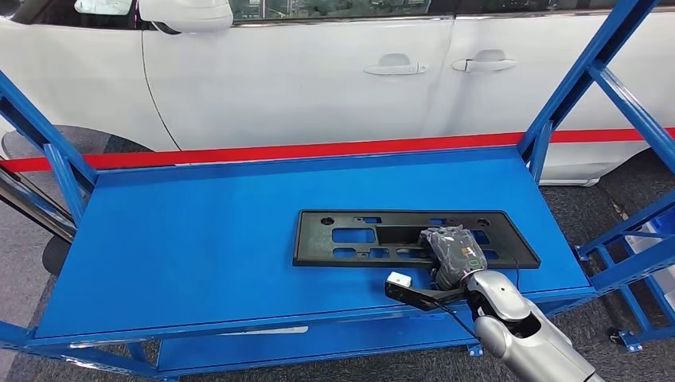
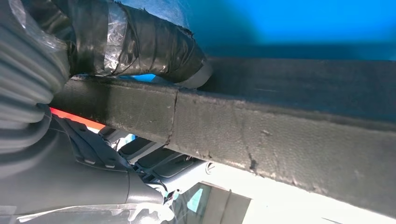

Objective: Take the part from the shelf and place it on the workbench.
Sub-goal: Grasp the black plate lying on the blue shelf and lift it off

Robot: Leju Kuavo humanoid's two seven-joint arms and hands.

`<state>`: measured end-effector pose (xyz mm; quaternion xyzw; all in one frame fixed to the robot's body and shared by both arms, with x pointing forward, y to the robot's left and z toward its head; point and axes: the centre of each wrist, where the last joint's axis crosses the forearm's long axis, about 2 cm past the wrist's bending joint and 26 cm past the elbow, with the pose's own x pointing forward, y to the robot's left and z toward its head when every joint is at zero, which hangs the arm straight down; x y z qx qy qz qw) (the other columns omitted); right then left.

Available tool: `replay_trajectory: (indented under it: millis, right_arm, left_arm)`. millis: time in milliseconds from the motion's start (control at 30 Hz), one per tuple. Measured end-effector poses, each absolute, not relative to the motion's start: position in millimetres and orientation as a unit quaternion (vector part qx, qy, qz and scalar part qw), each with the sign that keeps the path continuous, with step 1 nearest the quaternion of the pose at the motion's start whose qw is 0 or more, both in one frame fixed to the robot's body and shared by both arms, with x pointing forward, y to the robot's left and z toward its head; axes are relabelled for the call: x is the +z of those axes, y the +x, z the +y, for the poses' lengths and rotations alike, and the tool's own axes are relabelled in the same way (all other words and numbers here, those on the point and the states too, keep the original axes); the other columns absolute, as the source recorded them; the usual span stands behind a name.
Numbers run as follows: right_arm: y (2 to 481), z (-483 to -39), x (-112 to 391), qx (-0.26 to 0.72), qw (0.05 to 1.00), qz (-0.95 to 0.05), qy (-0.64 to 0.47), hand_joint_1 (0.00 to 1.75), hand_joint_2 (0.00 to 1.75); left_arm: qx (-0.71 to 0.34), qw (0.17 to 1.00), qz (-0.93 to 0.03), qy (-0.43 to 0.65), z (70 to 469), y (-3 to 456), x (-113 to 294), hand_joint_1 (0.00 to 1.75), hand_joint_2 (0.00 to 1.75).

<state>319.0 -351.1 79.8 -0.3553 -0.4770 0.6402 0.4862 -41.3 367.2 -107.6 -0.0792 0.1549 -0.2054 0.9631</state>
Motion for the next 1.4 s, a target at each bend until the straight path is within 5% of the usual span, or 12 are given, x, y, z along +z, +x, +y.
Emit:
replay_trajectory:
  millis: [833,1400]
  right_arm:
    - [315.5,-353.2,83.5,0.632,0.477,-0.506,-0.342,1.75,1.75]
    - [320.2,-363.6,177.0,0.536,0.337,-0.664,-0.398,1.75,1.75]
  left_arm:
    - [-0.199,0.961,0.171,-0.087,366.2,-41.1,-107.6,0.0,0.0]
    - [-0.204,0.955,0.208,-0.055,364.7,-41.1,-107.9,0.0,0.0]
